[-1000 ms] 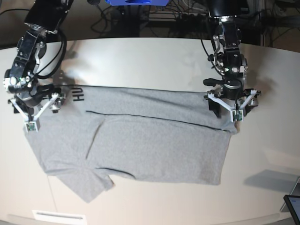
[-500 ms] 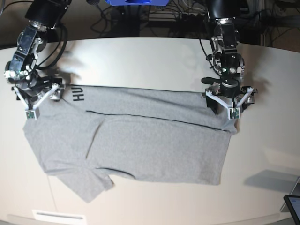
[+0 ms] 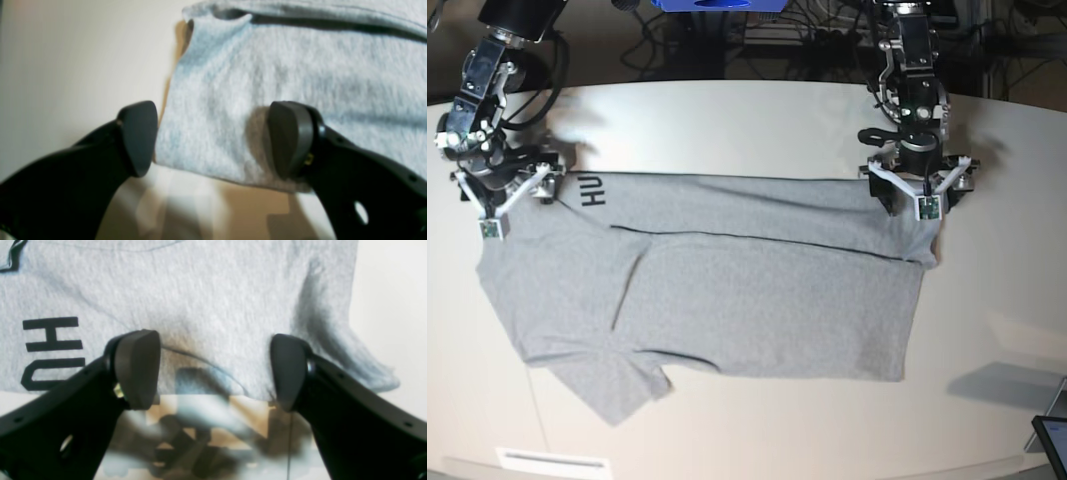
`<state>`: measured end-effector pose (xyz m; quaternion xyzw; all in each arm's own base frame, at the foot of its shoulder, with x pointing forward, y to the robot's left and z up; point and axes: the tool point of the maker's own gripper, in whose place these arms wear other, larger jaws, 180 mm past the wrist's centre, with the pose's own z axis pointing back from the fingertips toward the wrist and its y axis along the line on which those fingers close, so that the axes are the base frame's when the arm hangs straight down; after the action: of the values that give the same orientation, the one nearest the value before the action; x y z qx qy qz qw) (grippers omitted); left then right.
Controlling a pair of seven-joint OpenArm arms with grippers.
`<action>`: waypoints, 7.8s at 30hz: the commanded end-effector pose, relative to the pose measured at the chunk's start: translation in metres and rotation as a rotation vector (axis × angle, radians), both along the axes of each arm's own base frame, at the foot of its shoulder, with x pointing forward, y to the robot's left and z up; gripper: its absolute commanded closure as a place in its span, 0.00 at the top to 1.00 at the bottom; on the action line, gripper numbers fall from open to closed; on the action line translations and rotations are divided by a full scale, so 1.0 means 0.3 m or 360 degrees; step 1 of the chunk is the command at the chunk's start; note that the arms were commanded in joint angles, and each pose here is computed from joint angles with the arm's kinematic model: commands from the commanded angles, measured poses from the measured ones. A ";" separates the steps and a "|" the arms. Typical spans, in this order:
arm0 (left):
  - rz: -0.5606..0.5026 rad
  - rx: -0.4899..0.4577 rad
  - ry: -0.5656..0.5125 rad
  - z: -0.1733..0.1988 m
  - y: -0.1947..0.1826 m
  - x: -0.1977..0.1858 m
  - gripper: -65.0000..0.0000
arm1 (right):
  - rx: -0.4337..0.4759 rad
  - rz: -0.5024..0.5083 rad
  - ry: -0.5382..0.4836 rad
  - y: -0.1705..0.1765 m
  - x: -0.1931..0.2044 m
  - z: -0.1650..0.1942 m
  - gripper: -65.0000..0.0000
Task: Fold the T-shirt properly
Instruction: 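Grasp the shoulder edge with both grippers and pull toward the robot, then open both grippers and release the shoulder edge of the grey shirt, then move the right gripper down along the shirt's side toward the hem, then move the left gripper along the shirt's side to the hem corner, then close both grippers on the hem corners of the grey shirt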
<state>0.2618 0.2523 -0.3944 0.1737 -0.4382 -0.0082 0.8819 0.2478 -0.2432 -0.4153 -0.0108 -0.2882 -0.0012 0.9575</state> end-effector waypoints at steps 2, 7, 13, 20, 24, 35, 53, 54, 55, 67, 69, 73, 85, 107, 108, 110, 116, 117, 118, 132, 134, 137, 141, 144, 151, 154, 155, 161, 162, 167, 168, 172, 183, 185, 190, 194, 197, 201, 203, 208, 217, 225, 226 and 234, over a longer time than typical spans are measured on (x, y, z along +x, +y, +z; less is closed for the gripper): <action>0.0011 0.0028 0.0071 -0.008 0.011 -0.045 0.78 | -0.0064 0.0002 0.0090 -0.025 -0.053 -0.004 0.76; 0.0003 0.0046 0.0084 0.005 0.012 -0.090 0.78 | -0.0110 0.0017 0.0083 -0.027 -0.093 0.022 0.76; -0.0011 0.0062 0.0118 0.013 0.007 -0.158 0.78 | -0.0139 0.0017 0.0111 -0.037 -0.147 0.024 0.76; -0.0034 0.0079 0.0143 0.037 -0.004 -0.228 0.78 | -0.0184 -0.0045 0.0137 -0.082 -0.215 0.041 0.76; -0.0042 0.0086 0.0154 0.047 -0.007 -0.255 0.77 | -0.0192 -0.0063 0.0169 -0.096 -0.252 0.030 0.76; -0.0070 0.0111 0.0250 0.039 -0.006 -0.353 0.77 | -0.0189 -0.0060 0.0236 -0.094 -0.311 0.006 0.76; -0.0064 0.0122 0.0177 0.099 -0.008 -0.297 0.77 | -0.0193 -0.0061 0.0192 -0.097 -0.270 0.023 0.76; -0.0063 0.0122 0.0170 0.105 -0.009 -0.292 0.77 | -0.0198 -0.0060 0.0195 -0.100 -0.270 0.025 0.76; -0.0064 0.0123 0.0163 0.109 -0.009 -0.288 0.77 | -0.0204 -0.0058 0.0184 -0.100 -0.266 0.033 0.76; -0.0067 0.0124 0.0122 0.138 -0.017 -0.276 0.77 | -0.0296 -0.0107 0.0166 -0.144 -0.248 0.123 0.76; -0.0068 0.0122 0.0122 0.139 -0.018 -0.277 0.77 | -0.0313 -0.0132 0.0154 -0.161 -0.246 0.141 0.76; -0.0069 0.0119 0.0081 0.154 -0.019 -0.252 0.77 | -0.0356 -0.0135 0.0107 -0.194 -0.217 0.173 0.76; 0.0024 0.0028 -0.0099 0.232 -0.044 -0.060 0.77 | -0.0475 -0.0128 -0.0089 -0.273 -0.049 0.313 0.76; 0.0278 0.0097 -0.0145 0.336 0.162 0.040 0.78 | -0.0223 0.0124 -0.0153 -0.263 0.316 0.297 0.77; 0.0283 0.0105 -0.0141 0.335 0.169 0.034 0.78 | -0.0215 0.0120 -0.0136 -0.281 0.328 0.293 0.77; 0.0285 0.0118 -0.0138 0.337 0.174 0.032 0.78 | -0.0139 0.0109 -0.0097 -0.287 0.358 0.261 0.77; 0.0291 0.0120 -0.0131 0.331 0.179 0.032 0.78 | 0.0040 0.0082 -0.0022 -0.292 0.431 0.213 0.77; 0.0291 0.0120 -0.0136 0.334 0.179 0.035 0.78 | 0.0059 0.0083 -0.0022 -0.286 0.442 0.213 0.77; 0.0291 0.0119 -0.0136 0.334 0.179 0.036 0.78 | 0.0072 0.0084 -0.0024 -0.282 0.452 0.215 0.77; 0.0300 0.0107 -0.0077 0.289 0.185 0.022 0.78 | 0.0497 -0.0140 -0.0052 -0.350 0.515 0.180 0.77; 0.0300 0.0107 -0.0077 0.289 0.185 0.022 0.78 | 0.0529 -0.0156 -0.0047 -0.363 0.514 0.170 0.77; 0.0301 0.0104 -0.0084 0.292 0.184 0.026 0.78 | 0.0585 -0.0166 -0.0024 -0.353 0.507 0.138 0.77; 0.0301 0.0103 -0.0089 0.295 0.184 0.029 0.78 | 0.0635 -0.0162 0.0016 -0.326 0.496 0.107 0.77; 0.0301 0.0103 -0.0089 0.295 0.184 0.029 0.78 | 0.0653 -0.0150 0.0028 -0.302 0.497 0.093 0.77; 0.0300 0.0099 -0.0090 0.295 0.183 0.030 0.78 | 0.0716 -0.0108 0.0067 -0.219 0.503 0.059 0.77; 0.0300 0.0099 -0.0090 0.295 0.183 0.030 0.78 | 0.0725 -0.0102 0.0073 -0.207 0.502 0.053 0.76; 0.0301 0.0101 -0.0092 0.296 0.183 0.031 0.78 | 0.0727 -0.0101 0.0078 -0.204 0.500 0.050 0.76; 0.0301 0.0101 -0.0095 0.298 0.183 0.033 0.78 | 0.0730 -0.0103 0.0100 -0.200 0.484 0.032 0.76; 0.0300 0.0098 -0.0095 0.298 0.183 0.033 0.78 | 0.0730 -0.0103 0.0100 -0.200 0.484 0.032 0.76; 0.0303 0.0085 -0.0116 0.308 0.182 0.055 0.78 | 0.0724 -0.0097 0.0105 -0.198 0.483 0.031 0.53; 0.0305 0.0082 -0.0112 0.303 0.183 0.057 0.78 | 0.0724 -0.0097 0.0105 -0.198 0.483 0.031 0.44; 0.0318 0.0058 -0.0104 0.288 0.186 0.077 0.78 | 0.0719 -0.0094 0.0109 -0.198 0.483 0.030 0.12; 0.0363 -0.0027 -0.0149 0.286 0.210 0.221 0.79 | 0.0719 -0.0097 0.0094 -0.200 0.487 0.033 0.01; 0.0354 -0.0058 -0.0142 0.278 0.210 0.270 0.79 | 0.0719 -0.0097 0.0094 -0.200 0.487 0.033 0.01; 0.0335 -0.0452 -0.0070 0.234 0.216 0.353 0.78 | 0.0719 -0.0097 0.0094 -0.200 0.487 0.033 0.01; 0.0432 -0.0832 -0.0182 0.246 0.308 0.389 0.78 | 0.0706 -0.0101 0.0101 -0.207 0.477 0.027 0.01; 0.0408 -0.0864 -0.0186 0.250 0.331 0.437 0.78 | 0.0706 -0.0102 0.0103 -0.207 0.475 0.025 0.01; 0.0381 -0.0858 -0.0173 0.247 0.350 0.496 0.78 | 0.0708 -0.0101 0.0103 -0.205 0.475 0.023 0.01; 0.0360 -0.0864 -0.0150 0.235 0.342 0.525 0.78 | 0.0708 -0.0101 0.0103 -0.205 0.475 0.023 0.01; 0.0279 -0.0905 -0.0081 0.197 0.264 0.606 0.78 | 0.0708 -0.0108 0.0070 -0.207 0.485 0.026 0.01; 0.0261 -0.1058 -0.0037 0.165 0.203 0.710 0.78 | 0.0711 -0.0110 0.0074 -0.206 0.482 0.021 0.01; 0.0218 -0.1141 0.0046 0.134 0.146 0.739 0.78 | 0.0711 -0.0110 0.0074 -0.206 0.482 0.021 0.01; 0.0208 -0.1138 0.0069 0.122 0.133 0.738 0.78 | 0.0711 -0.0110 0.0074 -0.206 0.482 0.021 0.01; 0.0157 -0.1114 0.0203 0.035 0.056 0.719 0.78 | 0.0711 -0.0110 0.0074 -0.206 0.482 0.021 0.01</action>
<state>0.4725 0.2703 -0.3918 -0.1151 -0.3504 0.1766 0.9126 0.3884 -0.2949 -0.4172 0.2052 -0.2556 -0.1017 0.9393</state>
